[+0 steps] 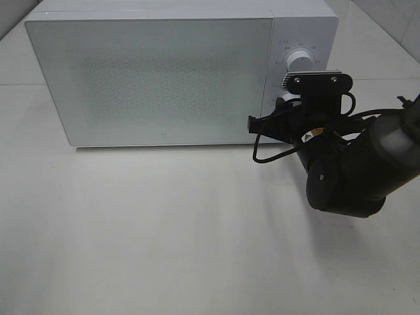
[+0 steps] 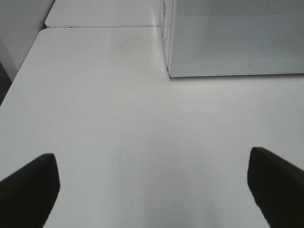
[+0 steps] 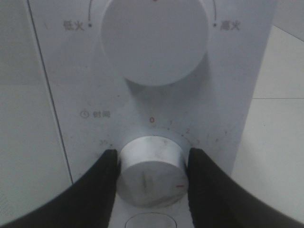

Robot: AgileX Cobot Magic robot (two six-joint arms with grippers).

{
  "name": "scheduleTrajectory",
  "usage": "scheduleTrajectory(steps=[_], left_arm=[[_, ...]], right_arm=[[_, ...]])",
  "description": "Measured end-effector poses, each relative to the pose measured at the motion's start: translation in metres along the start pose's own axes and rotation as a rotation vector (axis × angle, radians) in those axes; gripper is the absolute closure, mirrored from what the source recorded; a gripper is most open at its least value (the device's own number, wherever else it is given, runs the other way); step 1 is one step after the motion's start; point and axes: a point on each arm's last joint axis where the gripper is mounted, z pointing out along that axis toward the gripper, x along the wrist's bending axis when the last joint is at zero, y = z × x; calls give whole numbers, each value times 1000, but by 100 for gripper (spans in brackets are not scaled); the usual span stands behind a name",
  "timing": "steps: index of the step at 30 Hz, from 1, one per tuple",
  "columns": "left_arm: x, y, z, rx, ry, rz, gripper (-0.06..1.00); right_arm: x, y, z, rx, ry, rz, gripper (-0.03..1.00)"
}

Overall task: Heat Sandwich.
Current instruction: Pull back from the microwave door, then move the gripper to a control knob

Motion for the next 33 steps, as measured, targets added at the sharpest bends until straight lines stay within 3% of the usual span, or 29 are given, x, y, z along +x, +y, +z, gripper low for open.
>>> scheduleTrajectory(steps=[25,33], left_arm=[[0,0,0,0,0,0,-5],[0,0,0,0,0,0,-5]], right_arm=[[0,0,0,0,0,45,53],[0,0,0,-1,0,313,53]])
